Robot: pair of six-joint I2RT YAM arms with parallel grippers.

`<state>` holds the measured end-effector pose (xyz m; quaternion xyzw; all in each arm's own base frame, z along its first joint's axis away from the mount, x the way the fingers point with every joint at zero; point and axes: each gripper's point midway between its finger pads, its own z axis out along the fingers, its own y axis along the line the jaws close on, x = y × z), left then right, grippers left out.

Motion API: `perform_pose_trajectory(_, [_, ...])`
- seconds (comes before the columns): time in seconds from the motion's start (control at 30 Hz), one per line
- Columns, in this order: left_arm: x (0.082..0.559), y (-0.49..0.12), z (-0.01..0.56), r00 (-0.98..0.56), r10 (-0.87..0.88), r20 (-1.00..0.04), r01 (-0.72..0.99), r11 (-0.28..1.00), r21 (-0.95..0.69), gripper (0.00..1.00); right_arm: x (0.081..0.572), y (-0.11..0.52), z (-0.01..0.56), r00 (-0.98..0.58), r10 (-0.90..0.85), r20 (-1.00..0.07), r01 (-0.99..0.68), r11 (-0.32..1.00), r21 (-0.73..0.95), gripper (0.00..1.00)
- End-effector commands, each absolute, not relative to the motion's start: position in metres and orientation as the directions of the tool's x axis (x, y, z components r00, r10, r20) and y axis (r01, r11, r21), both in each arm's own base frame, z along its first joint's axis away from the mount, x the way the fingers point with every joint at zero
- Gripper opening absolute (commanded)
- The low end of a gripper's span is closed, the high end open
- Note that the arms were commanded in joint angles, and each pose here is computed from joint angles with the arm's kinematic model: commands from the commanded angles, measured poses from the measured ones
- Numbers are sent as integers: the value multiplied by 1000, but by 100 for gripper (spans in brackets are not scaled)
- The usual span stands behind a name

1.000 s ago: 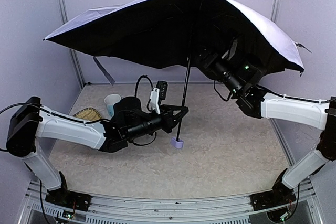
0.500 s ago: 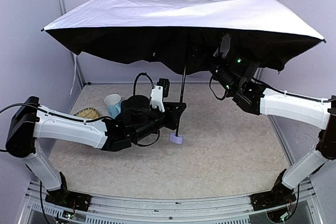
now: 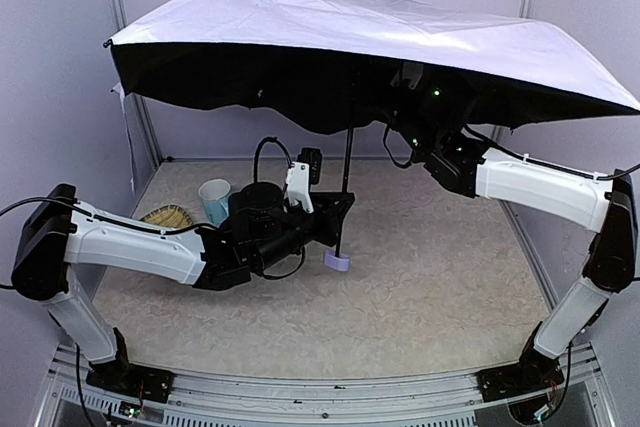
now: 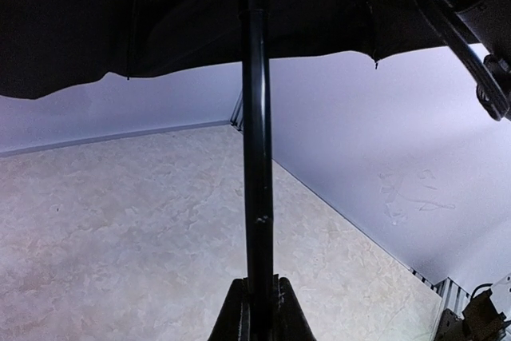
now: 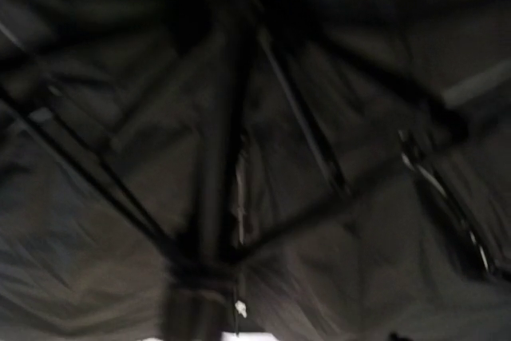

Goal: Put away the umbrella

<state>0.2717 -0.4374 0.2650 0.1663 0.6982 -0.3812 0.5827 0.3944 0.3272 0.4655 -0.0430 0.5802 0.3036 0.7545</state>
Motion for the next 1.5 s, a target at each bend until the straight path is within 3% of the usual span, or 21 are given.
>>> perform_pose_trajectory(0.0, [265,-432,310,-164,-314,-935,713,617,-332,0,398,325,459,108,434,-894,-516,794,323,70])
perform_pose_trajectory(0.23, [260,-434,304,-174,-309,-935,729,597,-333,0,396,324,481,134,455,-880,-605,741,291,60])
perform_pose_trajectory(0.53, [260,-435,301,-158,-291,-943,733,606,-310,0,398,323,478,132,438,-889,-605,746,278,39])
perform_pose_trajectory(0.8, [256,-434,296,-190,-293,-937,737,588,-333,0,392,311,487,142,441,-886,-598,752,278,6])
perform_pose_trajectory(0.97, [255,-433,305,-145,-295,-944,769,567,-295,0,381,335,450,29,319,-947,-629,742,231,2])
perform_pose_trajectory(1.1, [264,-416,332,-137,-376,-917,844,440,-306,0,349,375,402,-71,159,-985,-741,653,158,2])
perform_pose_trajectory(1.27, [273,-394,371,-30,-427,-904,879,419,-227,0,303,411,351,-177,44,-983,-847,503,175,2])
perform_pose_trajectory(1.47, [249,-383,411,45,-503,-863,926,346,-153,0,284,428,293,-253,-64,-965,-845,500,188,2])
